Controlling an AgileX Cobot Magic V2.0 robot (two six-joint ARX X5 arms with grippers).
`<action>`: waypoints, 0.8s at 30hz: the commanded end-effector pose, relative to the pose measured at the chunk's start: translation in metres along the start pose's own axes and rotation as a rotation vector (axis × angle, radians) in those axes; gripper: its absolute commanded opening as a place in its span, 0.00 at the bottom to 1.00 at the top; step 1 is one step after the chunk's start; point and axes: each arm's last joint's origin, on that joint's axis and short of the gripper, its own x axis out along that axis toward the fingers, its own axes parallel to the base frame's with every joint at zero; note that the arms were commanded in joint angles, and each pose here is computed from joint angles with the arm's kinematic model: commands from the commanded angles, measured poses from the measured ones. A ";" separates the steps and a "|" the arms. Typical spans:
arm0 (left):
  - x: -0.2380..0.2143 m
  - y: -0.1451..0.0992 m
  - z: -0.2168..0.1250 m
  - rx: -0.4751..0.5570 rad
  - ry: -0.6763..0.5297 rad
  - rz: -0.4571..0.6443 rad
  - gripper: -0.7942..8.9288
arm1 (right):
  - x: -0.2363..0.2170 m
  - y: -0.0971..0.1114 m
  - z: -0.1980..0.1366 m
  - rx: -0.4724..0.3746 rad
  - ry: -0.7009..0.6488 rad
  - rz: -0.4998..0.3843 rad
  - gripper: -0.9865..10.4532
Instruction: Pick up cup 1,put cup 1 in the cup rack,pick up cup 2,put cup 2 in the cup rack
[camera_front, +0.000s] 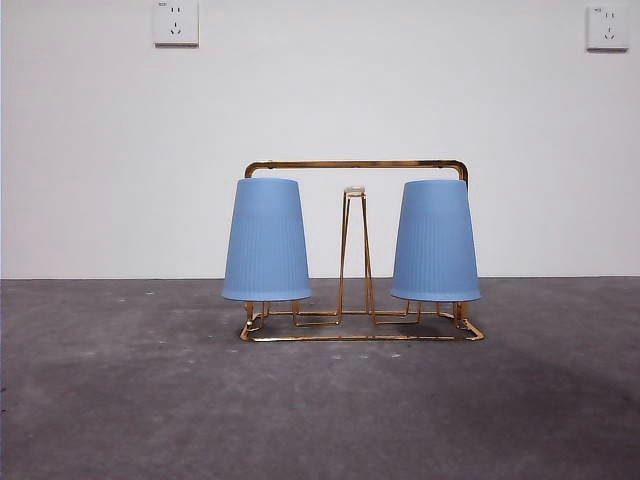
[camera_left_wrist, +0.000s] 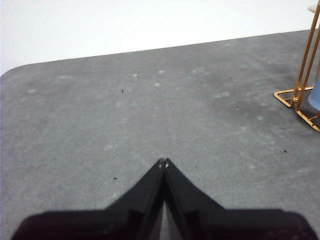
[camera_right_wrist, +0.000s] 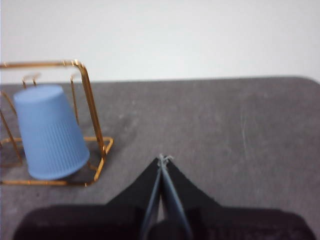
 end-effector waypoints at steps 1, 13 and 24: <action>0.001 0.000 -0.002 -0.010 0.001 0.000 0.08 | 0.002 0.000 -0.009 0.022 0.025 -0.005 0.09; 0.001 0.000 -0.003 -0.011 0.005 -0.001 0.08 | 0.005 -0.001 -0.027 0.062 0.114 -0.009 0.09; 0.001 0.000 -0.003 -0.011 0.006 0.000 0.08 | 0.005 -0.001 -0.027 0.062 0.116 -0.009 0.09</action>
